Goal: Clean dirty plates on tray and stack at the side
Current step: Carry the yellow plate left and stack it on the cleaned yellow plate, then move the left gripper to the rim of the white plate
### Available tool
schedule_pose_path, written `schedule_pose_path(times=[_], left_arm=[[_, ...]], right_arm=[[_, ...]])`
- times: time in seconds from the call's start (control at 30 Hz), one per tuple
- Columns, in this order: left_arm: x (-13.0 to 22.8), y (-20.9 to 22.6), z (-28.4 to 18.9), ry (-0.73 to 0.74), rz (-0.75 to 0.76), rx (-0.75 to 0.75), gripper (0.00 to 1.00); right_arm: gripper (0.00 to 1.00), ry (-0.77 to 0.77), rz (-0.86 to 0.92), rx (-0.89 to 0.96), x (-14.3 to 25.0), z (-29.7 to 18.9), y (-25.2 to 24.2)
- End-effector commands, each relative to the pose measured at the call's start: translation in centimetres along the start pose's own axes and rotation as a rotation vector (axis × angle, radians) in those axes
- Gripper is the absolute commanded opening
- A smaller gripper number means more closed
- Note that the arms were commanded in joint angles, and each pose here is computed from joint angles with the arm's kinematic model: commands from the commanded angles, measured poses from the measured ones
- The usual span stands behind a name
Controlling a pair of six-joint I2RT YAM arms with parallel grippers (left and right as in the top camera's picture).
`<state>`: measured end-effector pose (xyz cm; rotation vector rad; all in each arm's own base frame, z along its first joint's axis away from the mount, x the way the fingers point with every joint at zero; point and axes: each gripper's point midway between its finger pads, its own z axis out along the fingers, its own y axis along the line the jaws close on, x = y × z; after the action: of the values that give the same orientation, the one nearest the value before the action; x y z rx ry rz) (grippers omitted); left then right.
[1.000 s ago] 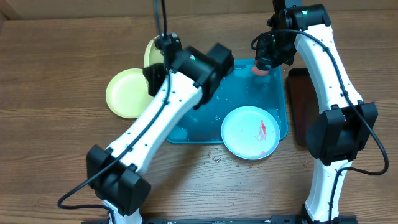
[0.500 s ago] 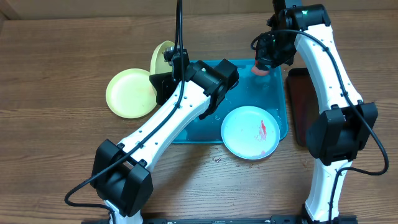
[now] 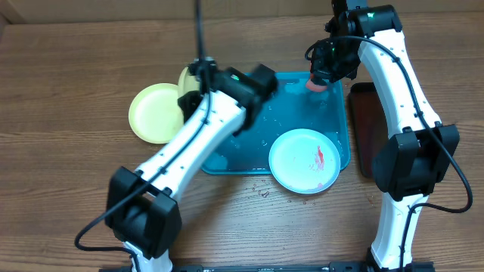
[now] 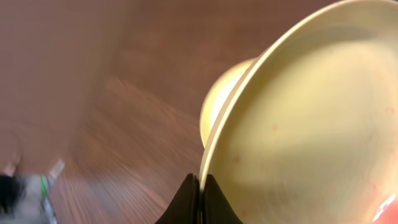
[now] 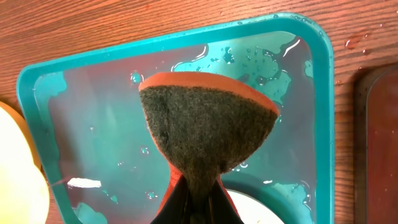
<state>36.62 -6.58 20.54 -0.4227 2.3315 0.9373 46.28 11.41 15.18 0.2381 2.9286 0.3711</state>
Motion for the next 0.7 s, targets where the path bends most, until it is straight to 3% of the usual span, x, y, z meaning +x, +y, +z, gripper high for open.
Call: schedule_pose_path(times=[0.0, 0.2, 0.3, 0.67], left_arm=[[1.2, 0.3, 2.5, 0.229, 0.044, 0.172, 0.04], [0.4, -0.9, 6.2, 0.418, 0.033, 0.535, 0.04], [0.1, 0.1, 8.4, 0.469, -0.020, 0.645, 0.04], [5.4, 2.9, 18.0, 0.592, -0.250, 0.766, 0.04]], right_arm=[[0.04, -0.049, -0.011, -0.014, -0.7, -1.6, 0.4], [0.04, -0.049, -0.010, -0.014, -0.7, -1.6, 0.4], [0.04, -0.049, -0.010, -0.014, -0.7, -1.6, 0.4], [0.04, -0.049, -0.010, -0.014, -0.7, -1.6, 0.4]])
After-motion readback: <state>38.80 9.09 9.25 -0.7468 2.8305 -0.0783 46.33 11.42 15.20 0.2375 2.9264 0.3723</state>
